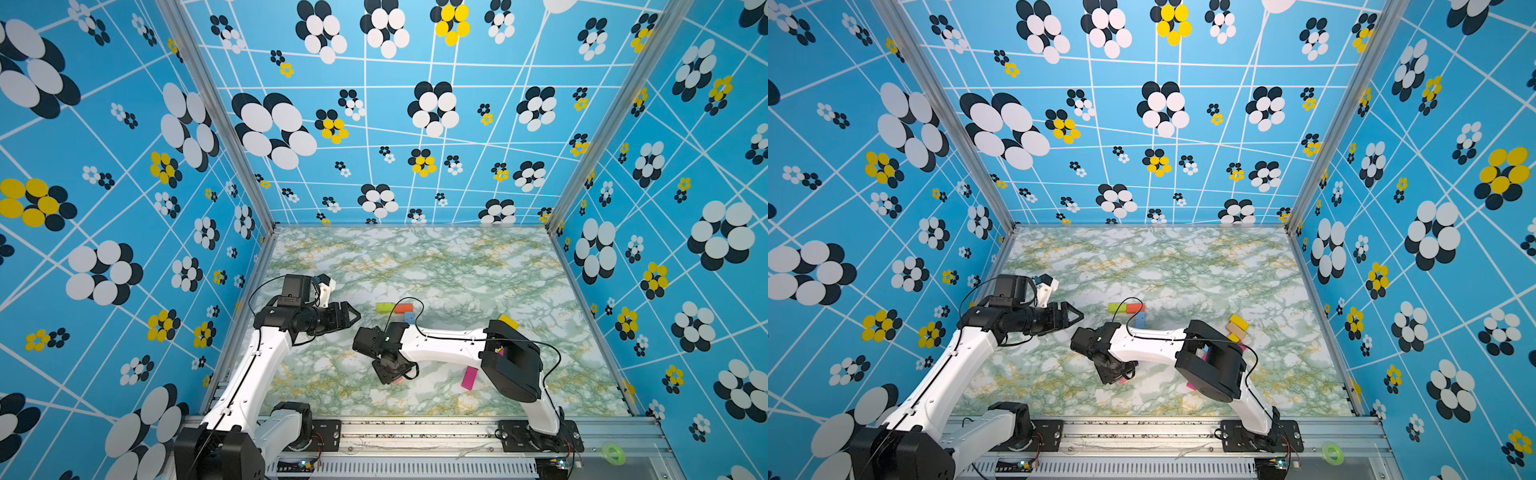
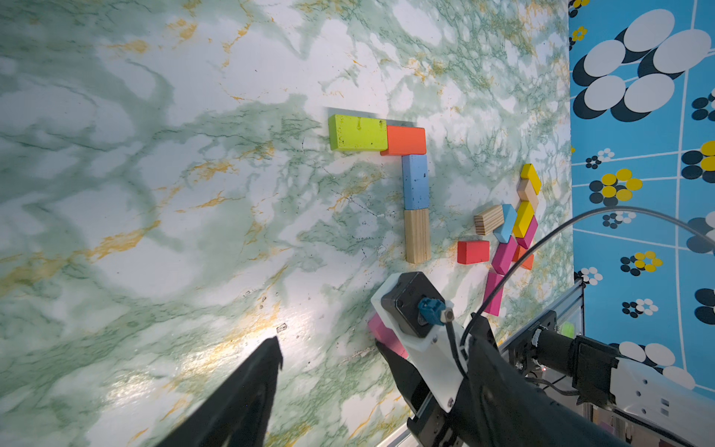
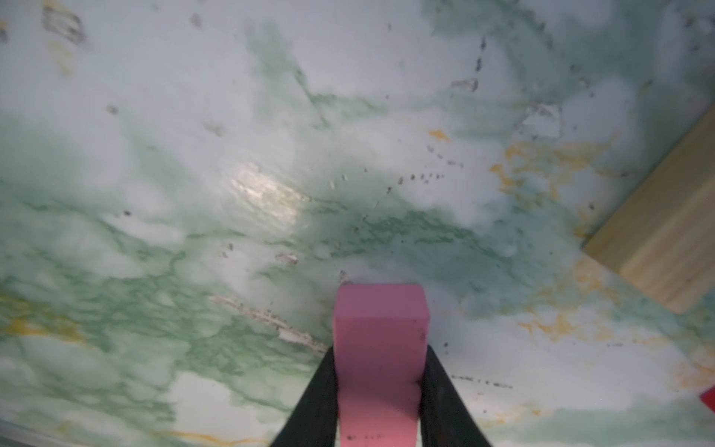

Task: Assemble the number 7 with building blocks
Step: Pick up the building block from the center of the board, then assemble the building block at the center of the board.

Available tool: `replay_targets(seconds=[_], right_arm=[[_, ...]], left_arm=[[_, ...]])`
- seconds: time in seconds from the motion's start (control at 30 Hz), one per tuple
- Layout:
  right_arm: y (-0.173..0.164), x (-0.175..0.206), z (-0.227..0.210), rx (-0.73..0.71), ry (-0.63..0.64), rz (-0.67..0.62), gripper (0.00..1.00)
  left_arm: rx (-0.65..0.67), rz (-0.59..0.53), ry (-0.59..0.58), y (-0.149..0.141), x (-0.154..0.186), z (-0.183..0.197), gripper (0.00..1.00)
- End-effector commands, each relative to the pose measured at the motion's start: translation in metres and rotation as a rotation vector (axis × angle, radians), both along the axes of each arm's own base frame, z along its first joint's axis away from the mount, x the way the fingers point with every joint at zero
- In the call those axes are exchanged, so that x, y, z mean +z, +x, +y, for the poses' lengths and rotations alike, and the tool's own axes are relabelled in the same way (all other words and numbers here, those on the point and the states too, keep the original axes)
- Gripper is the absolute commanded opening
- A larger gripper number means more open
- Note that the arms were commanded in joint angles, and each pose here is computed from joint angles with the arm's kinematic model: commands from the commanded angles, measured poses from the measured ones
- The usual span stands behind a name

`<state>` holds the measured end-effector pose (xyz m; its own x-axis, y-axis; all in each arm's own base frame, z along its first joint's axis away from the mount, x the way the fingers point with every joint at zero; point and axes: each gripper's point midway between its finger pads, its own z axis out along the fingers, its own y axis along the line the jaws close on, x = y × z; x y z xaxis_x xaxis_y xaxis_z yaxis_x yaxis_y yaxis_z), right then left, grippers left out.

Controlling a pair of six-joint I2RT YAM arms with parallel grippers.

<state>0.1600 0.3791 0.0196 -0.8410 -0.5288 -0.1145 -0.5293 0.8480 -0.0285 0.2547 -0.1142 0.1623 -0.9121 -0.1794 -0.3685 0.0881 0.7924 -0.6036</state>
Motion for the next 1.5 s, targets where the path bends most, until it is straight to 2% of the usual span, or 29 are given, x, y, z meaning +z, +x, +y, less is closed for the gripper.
replay_targets(seconds=[0.0,0.03,0.13,0.33,0.5,0.9,1.13,1.47], right_arm=[[0.002,0.006,-0.013,-0.030,-0.032,-0.033,0.28],[0.003,0.008,-0.014,-0.040,-0.031,-0.040,0.25],[0.005,0.020,-0.024,-0.100,-0.027,-0.052,0.24],[0.013,0.052,-0.049,-0.298,0.075,-0.070,0.24],[0.012,0.054,-0.069,-0.401,0.094,-0.078,0.24],[0.017,0.022,-0.068,-0.466,0.107,0.017,0.22],[0.015,0.013,-0.054,-0.442,0.112,0.064,0.22],[0.022,0.003,-0.053,-0.460,0.112,0.068,0.22]], left_arm=[[-0.026,0.000,0.002,-0.005,-0.002,-0.002,0.79],[-0.027,0.001,0.001,-0.006,-0.002,-0.003,0.79],[-0.026,-0.003,0.001,-0.006,-0.001,-0.002,0.79],[-0.027,-0.009,0.000,-0.006,0.000,-0.003,0.79],[-0.027,-0.015,0.001,-0.006,0.001,-0.002,0.79],[-0.027,-0.001,-0.001,-0.005,-0.001,-0.002,0.79],[-0.027,-0.001,0.001,-0.005,-0.002,-0.002,0.79],[-0.026,0.006,0.002,-0.005,-0.003,-0.002,0.79]])
